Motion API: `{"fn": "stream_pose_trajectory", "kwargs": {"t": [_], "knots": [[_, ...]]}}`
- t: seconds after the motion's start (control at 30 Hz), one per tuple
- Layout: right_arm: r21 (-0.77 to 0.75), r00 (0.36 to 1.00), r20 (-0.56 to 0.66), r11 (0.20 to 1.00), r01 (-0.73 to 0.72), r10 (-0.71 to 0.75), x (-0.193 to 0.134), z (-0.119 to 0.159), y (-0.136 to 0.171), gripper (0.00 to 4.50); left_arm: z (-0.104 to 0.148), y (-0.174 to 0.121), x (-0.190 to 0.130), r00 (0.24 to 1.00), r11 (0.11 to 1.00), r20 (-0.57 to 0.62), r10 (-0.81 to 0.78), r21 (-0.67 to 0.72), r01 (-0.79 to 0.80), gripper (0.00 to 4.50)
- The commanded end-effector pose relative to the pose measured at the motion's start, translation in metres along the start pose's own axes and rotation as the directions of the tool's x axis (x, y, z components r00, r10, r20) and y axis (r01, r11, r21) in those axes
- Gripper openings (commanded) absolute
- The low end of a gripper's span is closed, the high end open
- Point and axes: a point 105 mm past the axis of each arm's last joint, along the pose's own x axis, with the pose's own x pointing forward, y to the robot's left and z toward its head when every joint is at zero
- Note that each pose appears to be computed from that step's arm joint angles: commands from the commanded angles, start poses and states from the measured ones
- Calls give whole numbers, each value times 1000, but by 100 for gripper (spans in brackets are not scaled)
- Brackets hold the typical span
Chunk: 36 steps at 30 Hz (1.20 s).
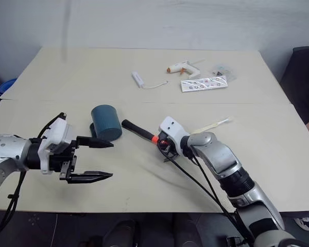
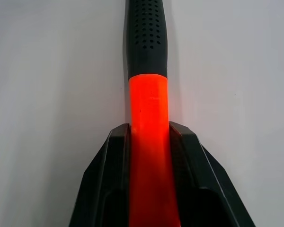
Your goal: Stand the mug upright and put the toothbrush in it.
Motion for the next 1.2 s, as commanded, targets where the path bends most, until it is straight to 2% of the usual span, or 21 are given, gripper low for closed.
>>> {"fn": "stream_pose_trajectory", "kwargs": {"t": [0.03,0.17,0.27,0.37,0.5,0.53,0.63,0.83,1.03,1.2], "knots": [[37,996,13,995,91,-91,-6,3,-13,78,1,3,0,1000,1000,11,7,22,-7,450],[105,969,87,970,221,-231,-38,29,-42,78,1,2,3,1000,1000,16,-5,30,4,450],[155,959,146,963,221,-243,-64,51,-49,78,1,3,5,1000,999,21,-17,37,16,450],[180,924,139,927,330,-356,-106,52,-76,78,2,5,9,999,999,31,-27,44,26,450],[225,817,-3,796,562,-576,-182,8,-122,78,9,9,22,996,995,59,-63,84,57,450],[234,807,-18,782,577,-590,-189,3,-124,78,10,10,23,996,994,63,-68,89,62,450],[279,763,-143,714,642,-630,-224,-43,-124,78,21,11,36,988,985,90,-126,132,114,450],[409,713,-252,596,691,-654,-240,-96,-104,78,29,16,54,974,965,98,-202,187,181,450],[434,636,-351,483,761,-687,-243,-144,-93,78,32,18,59,967,955,100,-235,209,211,450],[461,493,-328,319,828,-806,-274,-159,-109,78,31,21,58,967,955,96,-235,207,212,450]]}}
